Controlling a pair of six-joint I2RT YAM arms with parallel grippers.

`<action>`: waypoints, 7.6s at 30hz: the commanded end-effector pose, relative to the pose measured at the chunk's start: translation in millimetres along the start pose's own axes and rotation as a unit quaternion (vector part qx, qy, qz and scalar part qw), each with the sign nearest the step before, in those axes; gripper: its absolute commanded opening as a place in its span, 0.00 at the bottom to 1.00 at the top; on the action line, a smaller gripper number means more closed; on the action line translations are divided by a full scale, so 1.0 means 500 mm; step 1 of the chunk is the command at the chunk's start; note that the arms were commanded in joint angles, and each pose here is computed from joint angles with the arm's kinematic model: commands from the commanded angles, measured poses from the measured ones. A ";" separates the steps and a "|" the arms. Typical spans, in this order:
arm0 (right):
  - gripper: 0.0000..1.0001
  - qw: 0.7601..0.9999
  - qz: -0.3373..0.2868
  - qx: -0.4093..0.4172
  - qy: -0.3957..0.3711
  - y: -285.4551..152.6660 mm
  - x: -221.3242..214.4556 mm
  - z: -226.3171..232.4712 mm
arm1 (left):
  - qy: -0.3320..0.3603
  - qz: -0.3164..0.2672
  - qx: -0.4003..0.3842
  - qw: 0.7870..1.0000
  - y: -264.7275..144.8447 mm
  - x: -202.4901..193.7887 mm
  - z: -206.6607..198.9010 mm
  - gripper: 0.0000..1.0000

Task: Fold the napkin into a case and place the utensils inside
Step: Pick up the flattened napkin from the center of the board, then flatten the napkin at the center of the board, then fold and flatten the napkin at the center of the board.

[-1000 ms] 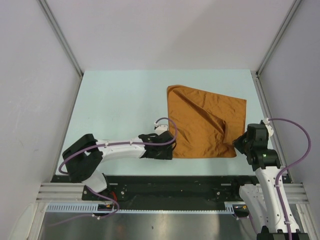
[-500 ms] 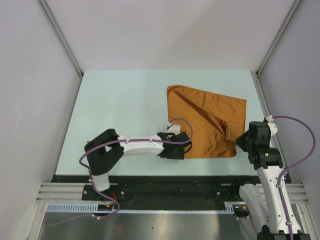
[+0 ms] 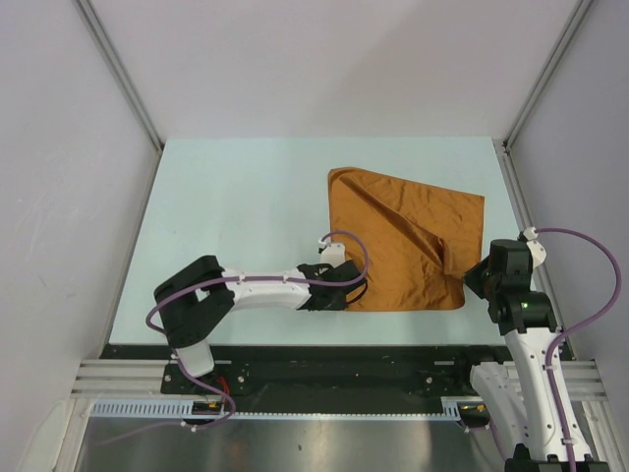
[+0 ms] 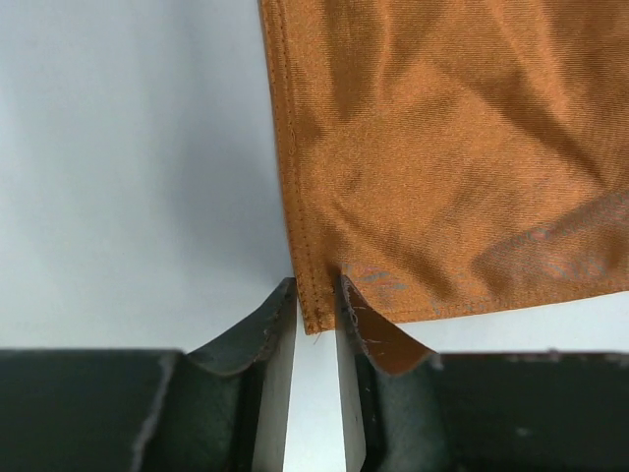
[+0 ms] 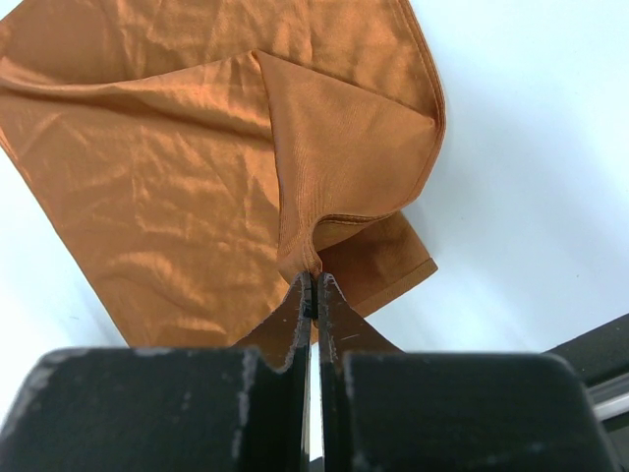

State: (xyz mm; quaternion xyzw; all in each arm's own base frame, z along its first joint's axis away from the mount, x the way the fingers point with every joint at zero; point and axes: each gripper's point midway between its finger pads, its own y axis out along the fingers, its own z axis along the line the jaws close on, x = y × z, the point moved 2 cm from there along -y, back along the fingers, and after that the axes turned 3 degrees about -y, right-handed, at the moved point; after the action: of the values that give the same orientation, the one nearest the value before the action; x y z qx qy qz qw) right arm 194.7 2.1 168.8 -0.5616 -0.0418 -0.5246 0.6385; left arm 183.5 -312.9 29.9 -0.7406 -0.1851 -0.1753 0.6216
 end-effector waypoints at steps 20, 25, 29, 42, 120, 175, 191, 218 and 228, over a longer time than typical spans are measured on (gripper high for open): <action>0.00 1.000 -0.008 0.027 -0.001 0.001 0.013 0.027 | 0.174 0.053 0.111 0.977 0.016 -0.127 0.089 0.58; 0.00 0.999 -0.018 0.029 -0.004 -0.009 0.023 0.026 | 0.190 0.089 0.061 0.976 0.026 -0.170 0.073 0.57; 0.00 0.999 -0.020 0.029 -0.003 -0.012 0.024 0.025 | 0.203 0.094 0.036 0.974 0.034 -0.176 0.063 0.43; 0.00 0.998 0.000 0.048 -0.029 0.016 0.006 0.037 | 0.159 0.043 0.097 0.982 0.014 -0.073 0.129 0.00; 0.00 0.992 0.096 0.055 -0.055 0.391 0.205 0.142 | -0.083 -0.149 -0.142 0.975 0.074 0.729 0.101 0.00; 0.03 0.973 0.160 -0.158 0.054 0.204 -0.127 -0.131 | -0.066 0.044 0.003 0.997 0.063 0.237 0.267 0.00; 0.22 0.977 0.151 -0.142 0.044 0.195 -0.112 -0.120 | -0.069 0.042 0.016 0.997 0.060 0.228 0.278 0.00; 0.19 0.985 0.116 -0.128 0.021 0.192 -0.079 -0.102 | -0.074 0.039 -0.017 0.996 0.014 0.180 0.264 0.00; 0.30 0.988 0.100 -0.118 -0.003 0.195 -0.049 -0.082 | -0.075 0.035 -0.017 0.996 0.007 0.176 0.270 0.12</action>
State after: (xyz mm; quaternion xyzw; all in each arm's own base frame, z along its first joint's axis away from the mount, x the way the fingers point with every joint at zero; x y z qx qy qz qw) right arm 210.5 -22.3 50.0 -0.6333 0.1139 -0.4332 0.6312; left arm 264.4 -175.5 35.2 -0.7668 -0.1861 -0.0927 0.6073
